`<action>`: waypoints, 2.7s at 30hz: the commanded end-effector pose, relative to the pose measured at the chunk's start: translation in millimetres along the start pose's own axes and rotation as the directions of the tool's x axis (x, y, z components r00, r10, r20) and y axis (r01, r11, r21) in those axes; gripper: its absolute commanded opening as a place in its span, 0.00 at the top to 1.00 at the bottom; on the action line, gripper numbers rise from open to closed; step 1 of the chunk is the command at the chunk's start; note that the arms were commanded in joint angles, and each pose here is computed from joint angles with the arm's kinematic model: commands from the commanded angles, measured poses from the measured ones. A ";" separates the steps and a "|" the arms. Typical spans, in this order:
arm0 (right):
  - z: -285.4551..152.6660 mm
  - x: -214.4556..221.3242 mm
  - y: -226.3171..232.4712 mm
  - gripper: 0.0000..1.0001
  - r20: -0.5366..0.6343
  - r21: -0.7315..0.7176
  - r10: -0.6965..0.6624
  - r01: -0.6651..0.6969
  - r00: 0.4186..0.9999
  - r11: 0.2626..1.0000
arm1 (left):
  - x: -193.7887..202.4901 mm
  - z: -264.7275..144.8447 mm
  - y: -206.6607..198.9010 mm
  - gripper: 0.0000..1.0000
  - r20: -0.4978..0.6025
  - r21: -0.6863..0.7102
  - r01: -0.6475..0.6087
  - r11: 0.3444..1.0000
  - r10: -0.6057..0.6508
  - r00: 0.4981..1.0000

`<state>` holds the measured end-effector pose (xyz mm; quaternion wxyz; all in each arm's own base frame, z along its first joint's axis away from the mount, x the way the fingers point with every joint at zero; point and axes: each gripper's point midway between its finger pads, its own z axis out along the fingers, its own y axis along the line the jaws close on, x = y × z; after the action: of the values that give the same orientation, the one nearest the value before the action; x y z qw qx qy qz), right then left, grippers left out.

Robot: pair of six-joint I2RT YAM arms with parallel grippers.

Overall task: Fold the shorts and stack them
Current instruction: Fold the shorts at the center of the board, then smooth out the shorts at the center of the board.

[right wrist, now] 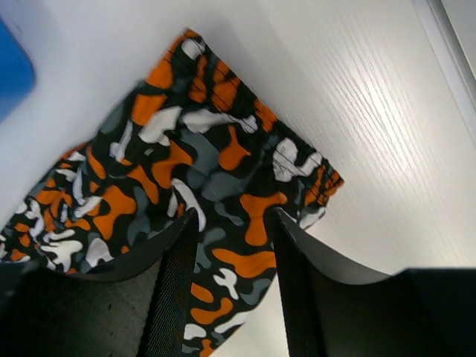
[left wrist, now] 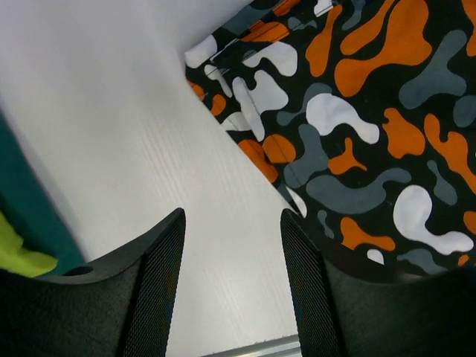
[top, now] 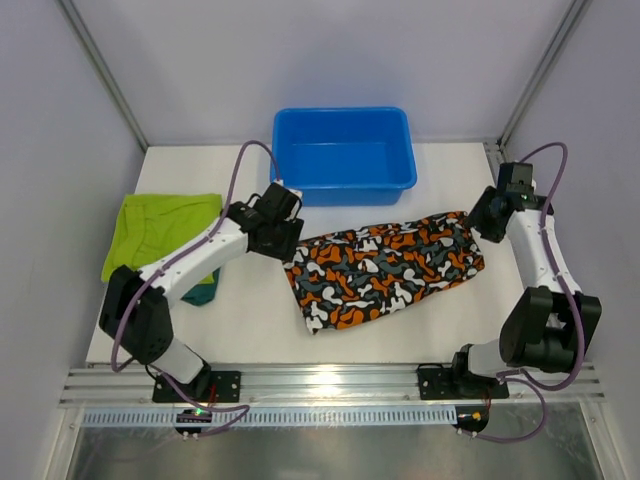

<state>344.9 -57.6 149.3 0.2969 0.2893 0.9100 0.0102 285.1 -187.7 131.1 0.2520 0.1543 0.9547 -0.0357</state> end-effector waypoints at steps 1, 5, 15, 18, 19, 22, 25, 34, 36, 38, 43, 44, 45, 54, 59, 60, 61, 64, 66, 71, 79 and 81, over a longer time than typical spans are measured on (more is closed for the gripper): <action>8.3 31.6 -23.5 0.52 -0.052 0.040 0.019 -0.017 0.998 0.999 | -19.6 28.1 -21.2 0.44 0.016 0.114 0.028 0.993 -0.030 0.999; 16.5 50.7 -33.0 0.52 -0.058 0.028 0.059 -0.058 0.997 0.998 | -21.5 47.1 -22.3 0.44 -0.021 0.122 0.053 0.991 -0.051 0.998; 56.4 69.0 -48.5 0.55 -0.066 0.078 0.106 -0.100 0.992 0.992 | -7.6 109.4 -7.7 0.76 -0.110 0.034 0.095 0.995 -0.090 0.990; 59.2 66.7 -61.8 0.64 -0.067 0.138 0.080 -0.070 0.995 0.988 | -12.4 112.5 -1.8 1.00 -0.086 0.014 0.113 0.994 -0.111 0.990; 59.2 65.5 -64.5 0.68 -0.067 0.151 0.074 -0.064 0.995 0.986 | -14.8 111.6 0.8 1.00 -0.077 0.008 0.119 0.993 -0.118 0.990; 56.4 63.5 -74.2 0.69 -0.061 0.197 0.054 -0.041 0.997 0.980 | -18.1 110.5 19.2 1.00 -0.064 -0.059 0.140 0.988 -0.144 0.988; 50.1 58.7 -75.7 0.65 -0.032 0.203 0.051 -0.044 0.998 0.978 | -22.2 106.0 36.6 1.00 -0.047 -0.111 0.163 0.980 -0.169 0.984; 40.6 70.1 -34.2 0.54 -0.031 -0.041 0.110 -0.111 0.993 0.993 | -25.7 12.0 -22.0 0.64 0.077 0.024 0.069 0.997 -0.071 0.995; 39.0 71.9 -38.9 0.54 -0.027 -0.022 0.109 -0.109 0.994 0.994 | 13.2 5.5 -44.9 0.59 0.052 0.096 0.047 0.994 -0.053 0.997; 38.1 73.3 -38.6 0.54 -0.029 -0.026 0.107 -0.108 0.994 0.994 | 39.6 1.5 -66.6 0.56 0.030 0.206 0.043 0.978 -0.050 0.998; 34.1 79.5 -42.6 0.55 -0.031 -0.017 0.100 -0.100 0.995 0.995 | 88.7 -9.6 -90.5 0.52 -0.027 0.370 0.073 0.926 -0.067 0.997; 34.6 82.0 -43.4 0.54 -0.032 -0.016 0.103 -0.103 0.994 0.995 | 90.9 -10.4 -93.4 0.50 -0.024 0.385 0.078 0.920 -0.075 0.997; 34.7 82.5 -43.0 0.55 -0.031 -0.020 0.103 -0.103 0.994 0.994 | 98.6 -6.6 -92.3 0.49 -0.036 0.384 0.095 0.919 -0.087 0.996; 32.0 84.4 -45.2 0.54 -0.026 -0.014 0.100 -0.100 0.995 0.995 | 79.9 19.2 -109.7 0.47 -0.028 0.382 0.141 0.913 -0.141 0.990; 32.3 81.0 -44.2 0.55 -0.030 -0.012 0.095 -0.095 0.995 0.995 | 73.2 10.8 -104.1 0.46 0.003 0.332 0.159 0.930 -0.170 0.985; 32.9 81.3 -44.0 0.54 -0.032 -0.013 0.095 -0.095 0.995 0.995 | 70.6 12.1 -98.8 0.46 0.021 0.304 0.164 0.938 -0.179 0.984; 33.4 80.4 -44.0 0.54 -0.027 -0.013 0.095 -0.095 0.995 0.995 | 69.4 10.7 -98.7 0.45 0.024 0.306 0.167 0.937 -0.183 0.983; 34.8 81.7 -44.8 0.55 -0.031 -0.010 0.094 -0.094 0.995 0.996 | 68.6 13.6 -104.9 0.44 0.015 0.328 0.187 0.926 -0.203 0.979; 35.5 80.9 -44.4 0.55 -0.031 -0.010 0.095 -0.095 0.995 0.995 | 74.8 25.2 -106.4 0.45 -0.014 0.312 0.194 0.930 -0.199 0.980; 32.7 75.8 -45.2 0.54 -0.018 0.000 0.108 -0.108 0.994 0.994 | 85.3 44.2 -103.4 0.47 -0.052 0.263 0.197 0.944 -0.190 0.980; 37.6 71.5 -61.7 0.52 0.025 0.092 0.153 -0.154 0.988 0.984 | 25.8 38.7 -92.8 1.00 0.099 0.150 0.183 0.972 -0.199 0.975; 46.3 79.0 -65.2 0.52 -0.009 0.112 0.140 -0.139 0.990 0.984 | 20.3 35.1 -82.9 1.00 0.116 0.096 0.173 0.980 -0.184 0.976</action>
<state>275.0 -63.6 55.1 0.2610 0.3559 0.8973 0.0057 229.5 -268.3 58.6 0.2379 0.0865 0.9577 -0.1368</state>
